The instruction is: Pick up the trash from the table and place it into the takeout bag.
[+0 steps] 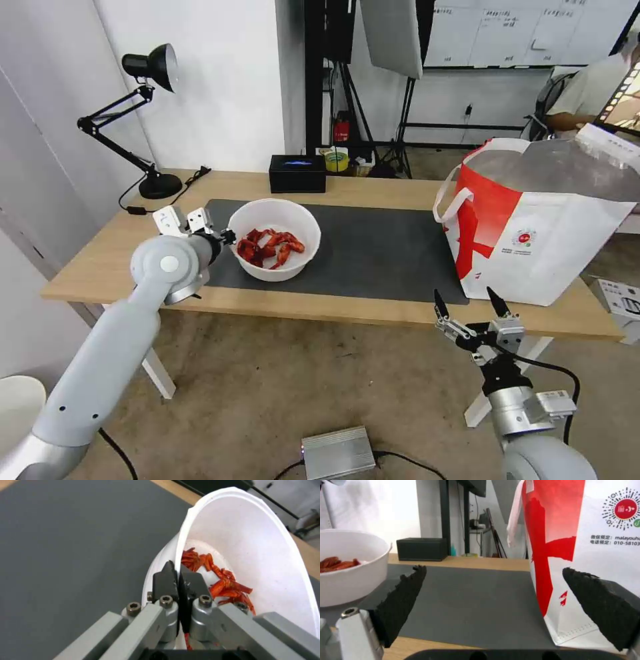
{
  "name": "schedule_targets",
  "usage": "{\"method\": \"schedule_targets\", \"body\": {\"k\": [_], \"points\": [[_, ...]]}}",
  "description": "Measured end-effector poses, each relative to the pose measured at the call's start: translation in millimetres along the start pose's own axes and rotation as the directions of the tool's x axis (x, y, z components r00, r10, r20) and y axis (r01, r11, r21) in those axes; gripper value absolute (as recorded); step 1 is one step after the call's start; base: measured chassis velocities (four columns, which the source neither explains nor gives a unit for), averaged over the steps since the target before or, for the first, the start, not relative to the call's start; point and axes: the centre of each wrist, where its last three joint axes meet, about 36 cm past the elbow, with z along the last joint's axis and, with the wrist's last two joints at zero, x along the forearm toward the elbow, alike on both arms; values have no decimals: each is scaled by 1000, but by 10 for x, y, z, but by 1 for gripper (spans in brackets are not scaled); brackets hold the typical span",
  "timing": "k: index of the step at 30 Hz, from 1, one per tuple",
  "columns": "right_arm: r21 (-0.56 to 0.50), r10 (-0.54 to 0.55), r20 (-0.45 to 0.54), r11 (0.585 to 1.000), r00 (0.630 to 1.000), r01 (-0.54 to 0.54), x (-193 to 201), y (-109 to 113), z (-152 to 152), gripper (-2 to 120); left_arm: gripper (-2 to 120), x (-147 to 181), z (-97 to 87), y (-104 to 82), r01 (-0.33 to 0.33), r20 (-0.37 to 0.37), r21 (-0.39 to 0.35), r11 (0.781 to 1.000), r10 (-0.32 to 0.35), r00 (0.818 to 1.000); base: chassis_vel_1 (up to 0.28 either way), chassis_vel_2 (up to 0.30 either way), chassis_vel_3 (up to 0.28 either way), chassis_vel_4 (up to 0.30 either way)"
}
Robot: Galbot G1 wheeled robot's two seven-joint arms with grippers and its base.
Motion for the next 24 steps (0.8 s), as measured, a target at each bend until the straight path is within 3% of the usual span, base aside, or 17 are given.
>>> {"method": "schedule_targets", "body": {"k": [14,19,24], "points": [[0,0,0,1000,1000,0,0,0,0,100,0,164,-148,-318,-93,10,7,996,93,996,0,0,0,0],[0,0,0,1000,1000,0,0,0,0,100,0,282,-252,-589,-158,45,8,987,158,986,0,0,0,0],[0,0,0,1000,1000,0,0,0,0,100,0,276,-218,-814,-201,46,15,979,200,979,0,0,0,0]]}}
